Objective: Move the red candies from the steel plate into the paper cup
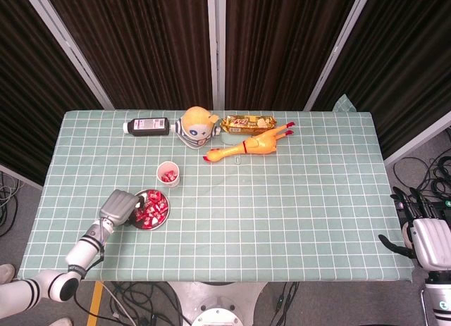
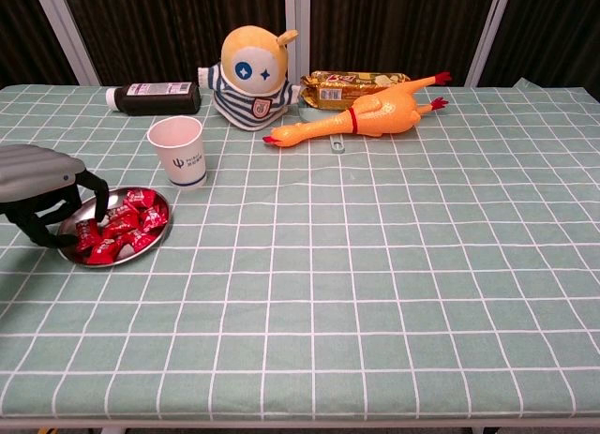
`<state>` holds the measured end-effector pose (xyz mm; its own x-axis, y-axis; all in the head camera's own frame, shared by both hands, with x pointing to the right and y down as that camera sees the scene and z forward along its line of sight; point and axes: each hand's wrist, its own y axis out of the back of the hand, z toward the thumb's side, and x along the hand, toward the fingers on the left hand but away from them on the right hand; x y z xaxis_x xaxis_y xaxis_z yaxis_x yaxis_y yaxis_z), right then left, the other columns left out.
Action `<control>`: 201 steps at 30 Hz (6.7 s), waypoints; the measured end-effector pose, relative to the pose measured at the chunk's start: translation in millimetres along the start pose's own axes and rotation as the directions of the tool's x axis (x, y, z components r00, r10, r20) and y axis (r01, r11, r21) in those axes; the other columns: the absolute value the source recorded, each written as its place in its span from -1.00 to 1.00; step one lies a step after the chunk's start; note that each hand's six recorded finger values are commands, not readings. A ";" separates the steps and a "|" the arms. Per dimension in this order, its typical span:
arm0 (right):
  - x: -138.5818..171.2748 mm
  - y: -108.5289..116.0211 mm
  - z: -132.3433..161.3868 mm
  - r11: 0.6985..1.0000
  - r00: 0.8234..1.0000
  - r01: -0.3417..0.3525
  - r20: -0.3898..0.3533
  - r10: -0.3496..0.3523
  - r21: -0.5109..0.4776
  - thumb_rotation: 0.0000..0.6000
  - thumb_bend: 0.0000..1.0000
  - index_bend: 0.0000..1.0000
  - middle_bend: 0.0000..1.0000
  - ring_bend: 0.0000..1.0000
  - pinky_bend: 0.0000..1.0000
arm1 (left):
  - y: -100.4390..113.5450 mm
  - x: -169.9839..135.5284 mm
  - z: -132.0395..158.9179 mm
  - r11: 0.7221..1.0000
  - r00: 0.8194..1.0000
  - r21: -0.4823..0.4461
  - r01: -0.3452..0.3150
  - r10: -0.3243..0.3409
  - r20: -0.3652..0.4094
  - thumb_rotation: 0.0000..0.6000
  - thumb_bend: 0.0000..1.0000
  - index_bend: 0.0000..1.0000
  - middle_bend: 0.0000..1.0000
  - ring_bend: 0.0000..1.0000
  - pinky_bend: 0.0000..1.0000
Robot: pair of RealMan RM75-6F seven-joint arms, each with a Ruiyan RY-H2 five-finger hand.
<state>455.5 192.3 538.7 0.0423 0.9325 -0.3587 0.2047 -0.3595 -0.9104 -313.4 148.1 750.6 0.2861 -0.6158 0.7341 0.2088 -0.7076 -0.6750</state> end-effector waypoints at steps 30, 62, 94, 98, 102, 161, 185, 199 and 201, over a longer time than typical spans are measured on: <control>1.6 3.4 1.9 1.000 1.000 0.007 -0.007 -0.007 0.001 1.00 -0.84 -0.92 -0.57 -0.98 -0.71 | 35.6 -5.2 2.2 0.982 0.991 -0.131 -0.135 0.137 0.004 1.00 -0.32 0.26 0.83 0.68 0.96; 0.1 3.5 -4.6 1.000 1.000 0.009 0.001 -0.009 -0.012 1.00 -0.84 -0.92 -0.57 -0.98 -0.70 | 123.5 73.8 41.0 0.969 0.989 -0.208 -0.135 0.144 0.027 1.00 -0.32 -0.27 0.79 0.68 0.96; 0.3 2.5 -1.9 1.000 1.000 0.002 -0.013 -0.002 -0.011 1.00 -0.84 -0.92 -0.58 -0.98 -0.70 | 13.8 -2.8 30.0 0.991 0.994 -0.128 0.035 -0.022 0.105 1.00 -0.31 -0.11 0.79 0.66 0.96; 0.4 2.2 -1.9 1.000 1.000 0.002 -0.014 -0.002 -0.011 1.00 -0.84 -0.92 -0.57 -0.98 -0.70 | 9.2 -0.7 32.1 0.992 0.993 -0.109 0.059 -0.047 0.106 1.00 -0.31 -0.11 0.79 0.66 0.96; 0.9 2.4 -2.8 1.000 1.000 0.003 -0.009 -0.003 -0.011 1.00 -0.84 -0.92 -0.58 -0.98 -0.69 | 7.5 1.4 29.6 0.995 0.994 -0.080 0.067 -0.059 0.093 1.00 -0.31 -0.11 0.79 0.66 0.96; 3.3 3.5 -2.3 1.000 1.000 0.004 0.000 -0.004 -0.004 1.00 -0.84 -0.92 -0.58 -0.98 -0.67 | 11.1 22.6 1.1 0.994 0.995 -0.101 0.044 -0.052 -0.085 1.00 -0.40 -0.05 0.78 0.66 0.96; 1.0 3.5 -0.7 1.000 1.000 0.002 -0.002 -0.002 -0.002 1.00 -0.84 -0.92 -0.58 -0.98 -0.66 | 9.6 18.3 4.1 0.995 0.996 -0.091 0.038 -0.046 -0.082 1.00 -0.40 0.00 0.78 0.65 0.96; 1.6 3.0 -0.7 1.000 1.000 -0.001 -0.001 0.001 -0.002 1.00 -0.84 -0.92 -0.58 -0.98 -0.65 | 2.6 19.1 1.3 0.996 0.995 -0.079 0.048 -0.054 -0.086 1.00 -0.39 0.10 0.78 0.66 0.96; 1.4 3.1 -0.3 1.000 1.000 -0.001 -0.002 0.001 -0.002 1.00 -0.84 -0.92 -0.58 -0.98 -0.65 | 1.6 19.7 0.6 0.996 0.995 -0.080 0.049 -0.056 -0.087 1.00 -0.39 0.13 0.79 0.66 0.96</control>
<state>456.5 192.6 535.4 0.0440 0.9320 -0.3597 0.2071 -0.3608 -0.9094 -306.8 135.0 763.9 0.1915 -0.6034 0.7741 0.1472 -0.7621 -0.6305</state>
